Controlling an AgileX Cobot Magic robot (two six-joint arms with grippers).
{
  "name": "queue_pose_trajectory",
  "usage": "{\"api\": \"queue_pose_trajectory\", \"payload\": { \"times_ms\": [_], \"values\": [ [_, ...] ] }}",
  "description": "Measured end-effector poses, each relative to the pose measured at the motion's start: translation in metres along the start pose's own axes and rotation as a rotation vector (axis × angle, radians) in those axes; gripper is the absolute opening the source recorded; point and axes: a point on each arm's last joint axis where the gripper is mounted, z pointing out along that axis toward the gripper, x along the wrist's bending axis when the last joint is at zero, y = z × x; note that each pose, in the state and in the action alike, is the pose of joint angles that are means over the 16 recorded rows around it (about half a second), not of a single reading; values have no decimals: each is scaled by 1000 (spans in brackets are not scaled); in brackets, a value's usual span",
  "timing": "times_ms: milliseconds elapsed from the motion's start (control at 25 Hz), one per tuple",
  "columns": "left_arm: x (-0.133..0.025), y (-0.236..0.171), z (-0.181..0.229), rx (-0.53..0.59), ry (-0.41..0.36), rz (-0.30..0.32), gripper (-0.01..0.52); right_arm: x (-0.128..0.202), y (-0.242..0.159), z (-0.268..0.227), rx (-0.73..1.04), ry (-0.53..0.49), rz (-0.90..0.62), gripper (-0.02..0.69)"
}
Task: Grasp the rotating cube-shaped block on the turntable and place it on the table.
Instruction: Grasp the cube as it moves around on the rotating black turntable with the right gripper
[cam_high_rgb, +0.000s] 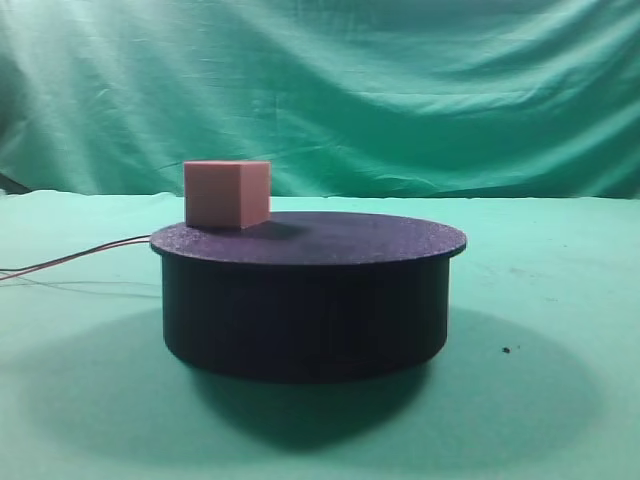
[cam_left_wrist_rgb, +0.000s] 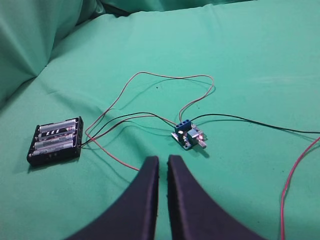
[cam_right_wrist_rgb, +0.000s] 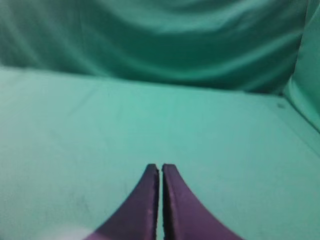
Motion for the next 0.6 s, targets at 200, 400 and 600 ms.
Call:
{"api": "queue_pose_trajectory", "payload": {
  "times_ms": [200,400,600],
  "values": [
    [0,0,0,0,0,0,0,5,17,11,153,10,49,0],
    [0,0,0,0,0,0,0,10,20,30,429,20,73,0],
    [0,0,0,0,0,0,0,16,9,55,689,62,62,0]
  ]
}}
